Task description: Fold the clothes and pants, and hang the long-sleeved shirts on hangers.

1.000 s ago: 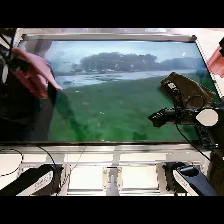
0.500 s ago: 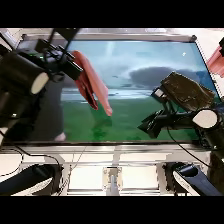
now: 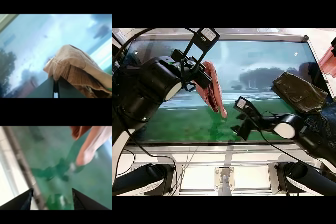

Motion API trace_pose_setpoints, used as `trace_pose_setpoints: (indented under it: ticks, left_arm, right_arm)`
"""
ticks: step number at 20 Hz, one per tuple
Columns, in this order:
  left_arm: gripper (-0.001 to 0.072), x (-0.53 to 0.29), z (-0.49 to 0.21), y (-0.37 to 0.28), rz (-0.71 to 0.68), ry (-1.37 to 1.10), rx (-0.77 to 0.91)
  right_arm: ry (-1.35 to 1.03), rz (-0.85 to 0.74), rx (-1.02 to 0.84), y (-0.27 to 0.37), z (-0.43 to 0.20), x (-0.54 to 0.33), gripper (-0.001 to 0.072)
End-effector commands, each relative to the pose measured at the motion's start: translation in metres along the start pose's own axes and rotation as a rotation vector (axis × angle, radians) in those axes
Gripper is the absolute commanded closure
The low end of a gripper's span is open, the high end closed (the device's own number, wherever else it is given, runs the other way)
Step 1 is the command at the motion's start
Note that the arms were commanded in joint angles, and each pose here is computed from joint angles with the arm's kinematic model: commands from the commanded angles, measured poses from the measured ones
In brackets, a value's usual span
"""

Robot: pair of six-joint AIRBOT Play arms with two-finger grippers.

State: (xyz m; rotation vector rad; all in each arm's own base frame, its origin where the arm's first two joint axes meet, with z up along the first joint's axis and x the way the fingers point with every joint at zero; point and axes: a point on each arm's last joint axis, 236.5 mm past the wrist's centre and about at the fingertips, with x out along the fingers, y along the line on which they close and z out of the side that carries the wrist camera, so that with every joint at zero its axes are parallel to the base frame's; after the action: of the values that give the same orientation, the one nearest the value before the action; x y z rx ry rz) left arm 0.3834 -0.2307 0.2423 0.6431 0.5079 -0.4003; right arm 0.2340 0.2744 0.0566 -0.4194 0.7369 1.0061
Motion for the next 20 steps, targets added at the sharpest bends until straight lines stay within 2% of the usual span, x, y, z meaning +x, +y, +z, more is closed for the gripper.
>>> trace_pose_setpoints:
  ticks: [1,10,16,20]
  left_arm:
    - [0.0678,0.0,-0.003,-0.002,-0.004,0.013,-0.004]
    - [0.0678,0.0,-0.003,0.003,0.02,0.016,0.009]
    - [0.0678,0.0,-0.003,0.004,0.02,0.014,0.008]
    - [0.0678,0.0,-0.003,0.004,0.02,0.013,0.008]
  right_arm:
    - [-0.039,-0.08,-0.015,-0.021,0.012,0.044,0.0158]
    - [0.032,-0.075,0.051,-0.045,0.027,0.122,0.0167]
    - [0.081,-0.111,0.188,-0.078,0.015,0.12,0.0168]
    - [0.106,-0.119,0.215,-0.087,0.004,0.124,0.0168]
